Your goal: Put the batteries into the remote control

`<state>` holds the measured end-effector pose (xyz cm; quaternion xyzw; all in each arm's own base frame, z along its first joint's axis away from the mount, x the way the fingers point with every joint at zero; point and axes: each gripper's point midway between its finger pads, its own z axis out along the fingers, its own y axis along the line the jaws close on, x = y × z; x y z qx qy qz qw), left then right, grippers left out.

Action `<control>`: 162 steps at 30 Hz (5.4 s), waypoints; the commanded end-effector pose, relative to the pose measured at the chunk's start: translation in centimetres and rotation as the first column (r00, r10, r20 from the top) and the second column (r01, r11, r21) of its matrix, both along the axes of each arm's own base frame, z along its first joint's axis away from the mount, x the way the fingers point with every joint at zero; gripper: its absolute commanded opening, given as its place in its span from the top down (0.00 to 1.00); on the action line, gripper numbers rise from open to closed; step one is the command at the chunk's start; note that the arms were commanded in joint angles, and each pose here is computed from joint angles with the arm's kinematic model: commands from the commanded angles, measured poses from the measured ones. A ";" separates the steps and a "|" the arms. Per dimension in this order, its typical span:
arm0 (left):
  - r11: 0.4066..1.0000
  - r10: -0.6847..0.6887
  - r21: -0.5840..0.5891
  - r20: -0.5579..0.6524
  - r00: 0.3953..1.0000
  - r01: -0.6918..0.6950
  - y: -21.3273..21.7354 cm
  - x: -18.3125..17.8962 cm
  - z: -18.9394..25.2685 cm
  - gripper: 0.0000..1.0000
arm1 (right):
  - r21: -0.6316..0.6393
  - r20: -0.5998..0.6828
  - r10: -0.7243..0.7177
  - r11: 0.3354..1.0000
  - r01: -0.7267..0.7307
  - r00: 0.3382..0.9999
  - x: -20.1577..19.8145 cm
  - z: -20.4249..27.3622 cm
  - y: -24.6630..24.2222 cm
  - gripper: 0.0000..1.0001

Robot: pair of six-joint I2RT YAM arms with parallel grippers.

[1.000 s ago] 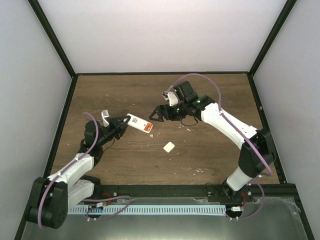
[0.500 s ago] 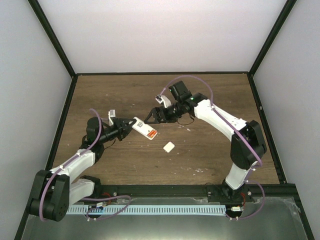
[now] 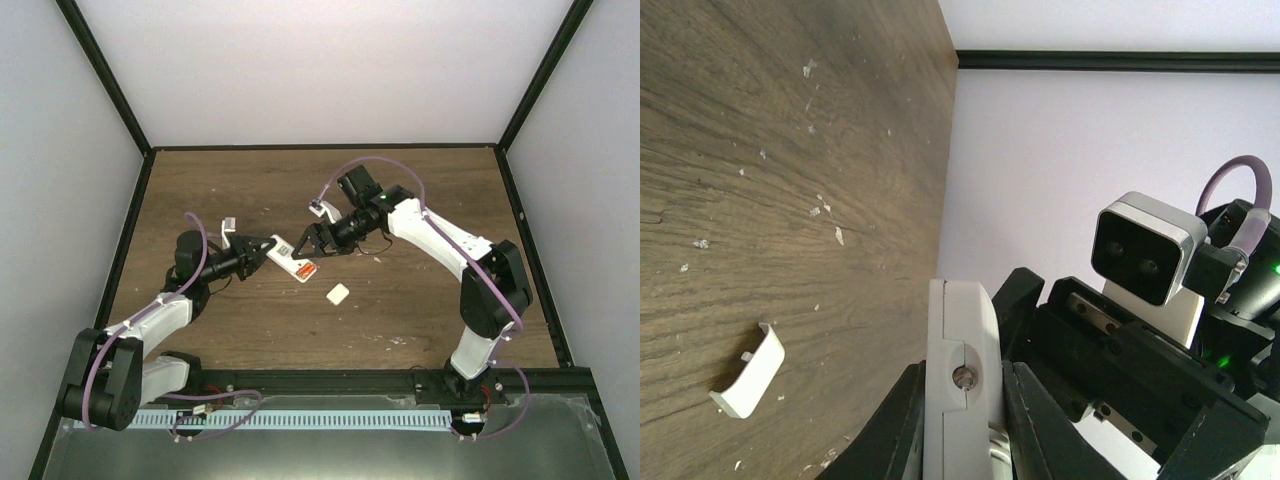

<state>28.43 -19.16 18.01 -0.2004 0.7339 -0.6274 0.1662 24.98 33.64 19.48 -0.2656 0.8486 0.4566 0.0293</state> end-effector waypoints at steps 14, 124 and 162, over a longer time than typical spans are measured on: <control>0.999 -0.031 0.010 0.092 0.995 0.031 -0.4 1.0 2.1 1.00 | -0.118 0.024 0.076 0.990 -0.072 0.997 -2.2 -0.5 1.5 0.09; 0.993 -0.015 -0.114 0.130 0.991 0.030 0.5 0.4 3.9 1.00 | -0.015 0.138 0.055 0.998 -0.054 0.989 -1.4 1.9 3.8 0.83; 0.994 -0.014 -0.106 0.166 0.986 0.032 1.3 1.1 3.8 1.00 | 0.102 0.032 -0.007 0.995 0.004 0.999 -2.3 1.9 1.0 0.42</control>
